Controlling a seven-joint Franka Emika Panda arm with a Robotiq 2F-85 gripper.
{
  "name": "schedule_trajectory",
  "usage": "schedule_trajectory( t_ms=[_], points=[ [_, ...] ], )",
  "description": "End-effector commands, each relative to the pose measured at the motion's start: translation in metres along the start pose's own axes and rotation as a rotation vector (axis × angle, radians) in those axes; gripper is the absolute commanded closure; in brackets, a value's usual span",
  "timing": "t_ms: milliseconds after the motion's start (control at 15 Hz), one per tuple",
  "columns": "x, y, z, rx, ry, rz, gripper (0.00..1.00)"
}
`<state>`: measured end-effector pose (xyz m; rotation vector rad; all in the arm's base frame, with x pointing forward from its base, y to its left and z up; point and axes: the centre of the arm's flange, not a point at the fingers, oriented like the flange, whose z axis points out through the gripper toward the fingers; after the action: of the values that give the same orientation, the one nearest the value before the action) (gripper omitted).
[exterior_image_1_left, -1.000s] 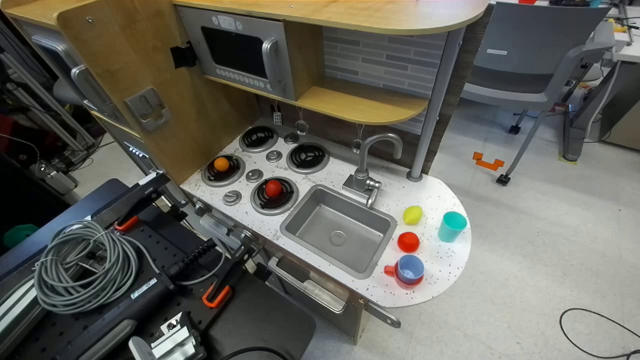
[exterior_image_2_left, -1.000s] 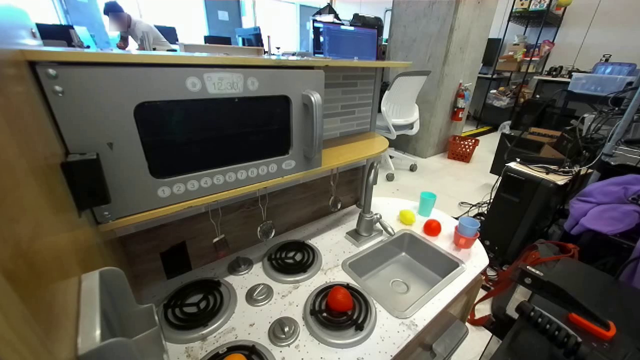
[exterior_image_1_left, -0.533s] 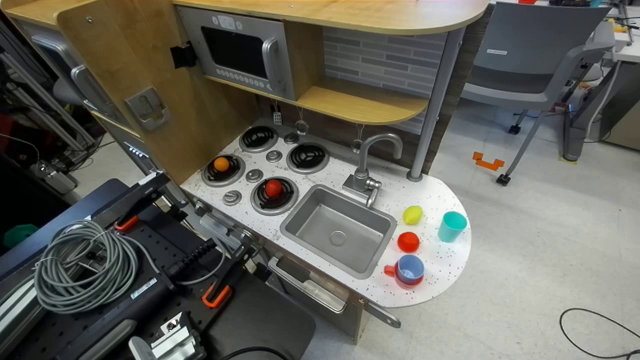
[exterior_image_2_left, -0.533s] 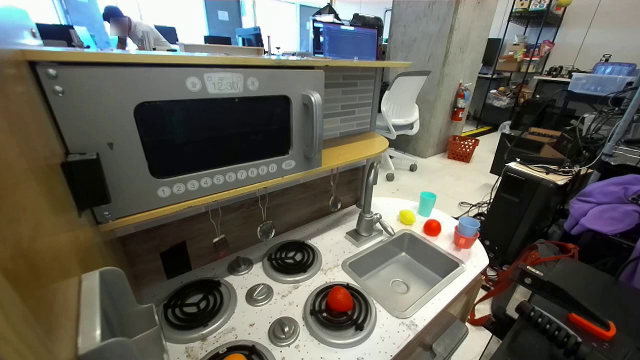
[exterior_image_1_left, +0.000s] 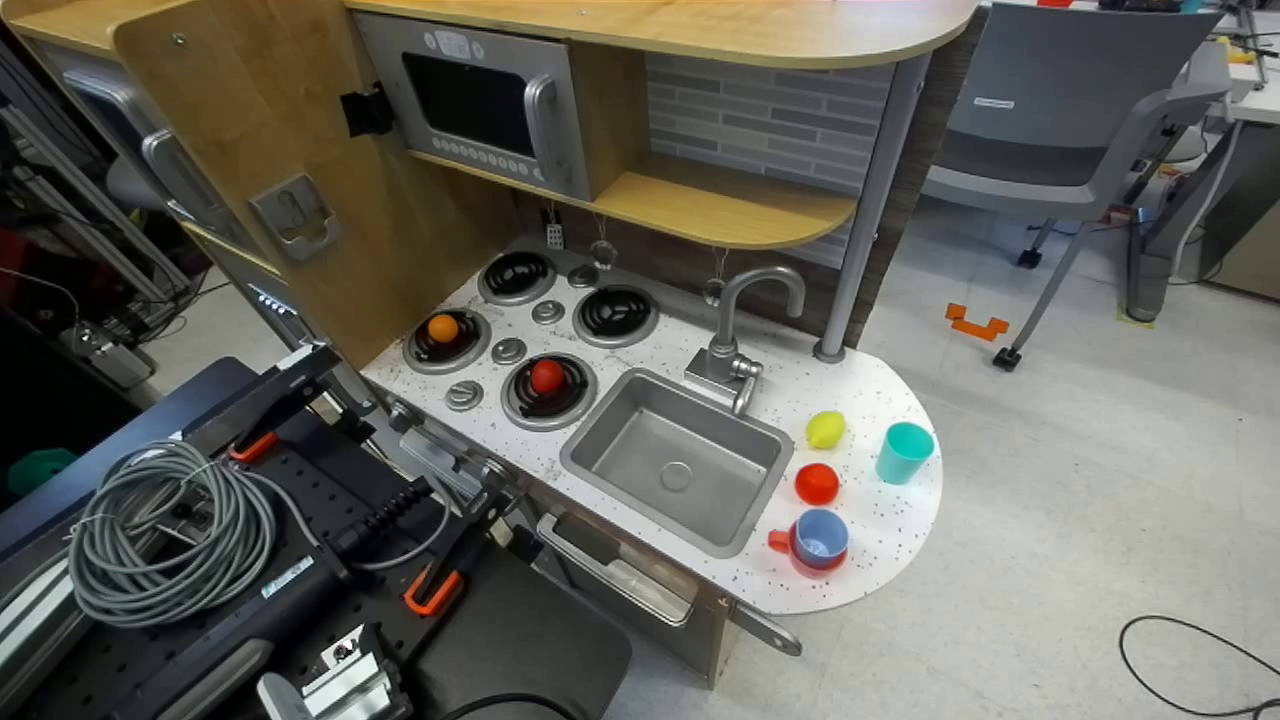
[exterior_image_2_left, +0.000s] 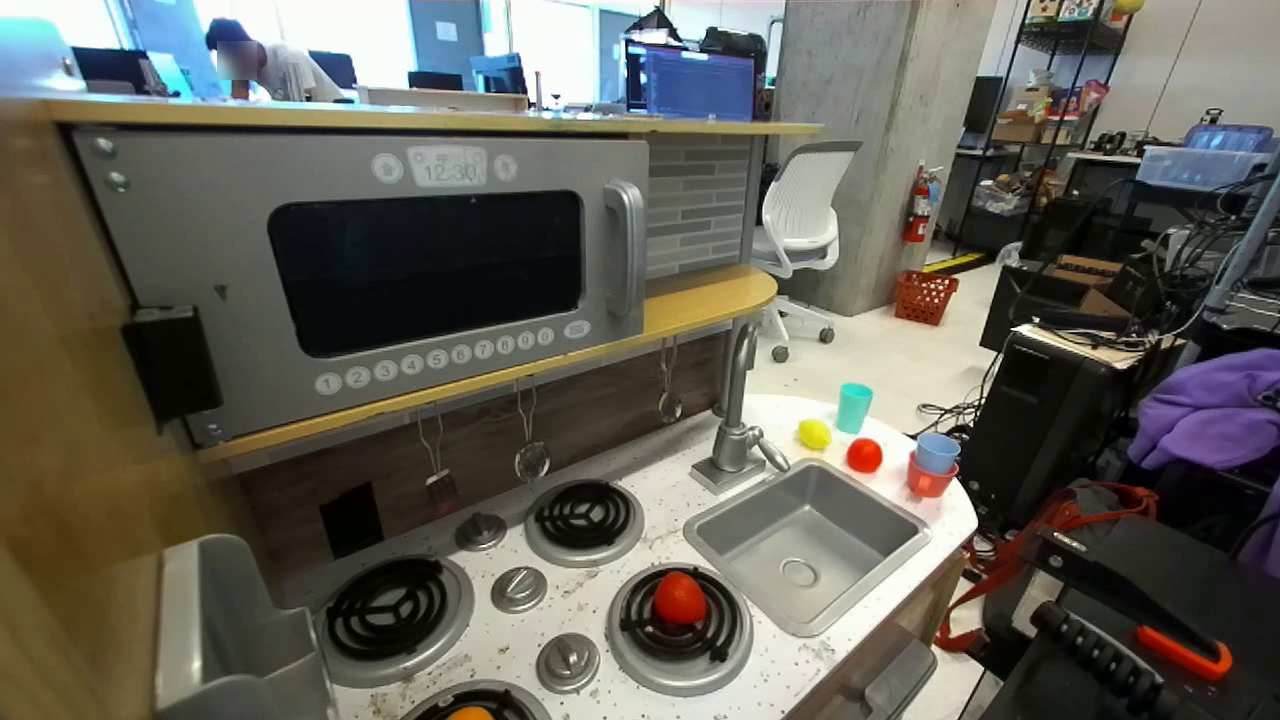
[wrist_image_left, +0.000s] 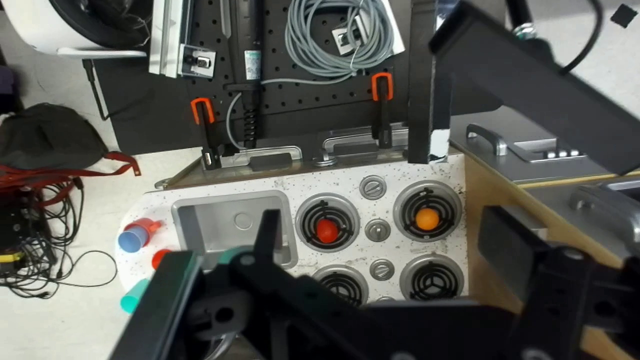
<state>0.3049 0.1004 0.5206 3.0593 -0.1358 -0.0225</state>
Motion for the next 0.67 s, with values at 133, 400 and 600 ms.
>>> schedule_trajectory(
  t_ms=[133,400,600],
  points=[
    [0.096,0.061,0.055,-0.031,-0.031,0.027,0.00],
    [0.143,0.115,0.099,-0.054,-0.023,0.017,0.00],
    [0.172,0.155,0.136,-0.040,0.010,0.015,0.00]
  ],
)
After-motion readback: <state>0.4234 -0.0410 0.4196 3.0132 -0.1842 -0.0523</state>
